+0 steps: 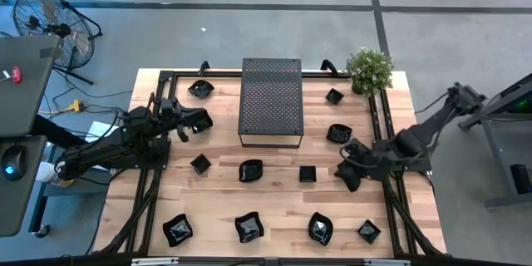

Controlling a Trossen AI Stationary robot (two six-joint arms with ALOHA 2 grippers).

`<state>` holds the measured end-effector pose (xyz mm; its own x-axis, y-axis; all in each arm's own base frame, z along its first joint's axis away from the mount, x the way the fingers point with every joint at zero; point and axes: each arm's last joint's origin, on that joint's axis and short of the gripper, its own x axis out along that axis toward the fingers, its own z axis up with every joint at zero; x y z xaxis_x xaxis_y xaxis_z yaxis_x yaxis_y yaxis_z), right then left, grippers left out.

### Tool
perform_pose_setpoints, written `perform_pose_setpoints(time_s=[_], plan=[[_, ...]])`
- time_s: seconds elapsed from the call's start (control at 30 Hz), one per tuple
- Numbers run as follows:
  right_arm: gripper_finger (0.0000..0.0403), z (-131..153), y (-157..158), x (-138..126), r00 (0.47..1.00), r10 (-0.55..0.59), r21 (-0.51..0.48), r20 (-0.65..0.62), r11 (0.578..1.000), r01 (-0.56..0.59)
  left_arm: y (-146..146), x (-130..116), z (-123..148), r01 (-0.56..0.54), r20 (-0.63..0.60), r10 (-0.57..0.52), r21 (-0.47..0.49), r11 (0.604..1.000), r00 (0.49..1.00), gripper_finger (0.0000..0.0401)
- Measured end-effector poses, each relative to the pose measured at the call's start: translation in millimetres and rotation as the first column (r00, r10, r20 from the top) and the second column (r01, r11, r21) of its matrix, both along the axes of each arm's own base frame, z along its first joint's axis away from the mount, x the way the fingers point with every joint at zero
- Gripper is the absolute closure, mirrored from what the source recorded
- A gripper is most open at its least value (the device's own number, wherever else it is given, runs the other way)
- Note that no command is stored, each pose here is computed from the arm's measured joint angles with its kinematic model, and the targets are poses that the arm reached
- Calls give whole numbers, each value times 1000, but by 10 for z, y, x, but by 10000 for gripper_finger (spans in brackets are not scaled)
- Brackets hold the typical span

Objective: Pick & Place Mini shaped plates
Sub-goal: Put the square plate on the shelf

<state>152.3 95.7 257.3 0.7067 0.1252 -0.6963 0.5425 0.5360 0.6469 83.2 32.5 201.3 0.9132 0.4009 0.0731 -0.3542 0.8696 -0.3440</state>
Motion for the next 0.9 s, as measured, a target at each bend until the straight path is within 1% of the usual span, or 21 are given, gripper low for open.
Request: perform_pose_setpoints(time_s=[0.1,0.2,0.27,0.37,0.43,0.63,0.7,0.8,0.9], plan=[[340,-254,40,48,996,-91,77,18,993,90,1,0,1,-3,1,3,0,1000,1000,400],[313,-492,43,153,989,-145,102,25,985,142,1,0,0,-5,1,5,0,1000,1000,400],[306,-607,24,261,983,-183,121,-12,976,183,1,-1,1,-5,3,5,-2,1000,1000,400],[306,-750,-17,427,968,-230,105,-100,965,240,1,-1,4,-1,23,2,-40,999,1000,400],[308,-836,-46,530,956,-251,97,-153,959,268,1,-1,4,1,25,0,-46,999,1000,400],[308,-1091,-102,687,916,-286,66,-283,947,316,0,0,4,6,25,-4,-45,999,1000,400],[308,-1154,-110,703,902,-303,55,-307,941,334,0,0,4,5,25,-4,-45,999,1000,400],[310,-1205,-114,728,897,-309,47,-316,939,339,-1,0,4,9,25,-8,-45,999,1000,400],[319,-1258,-113,735,889,-314,30,-332,939,343,-1,0,4,9,25,-8,-45,999,1000,400]])
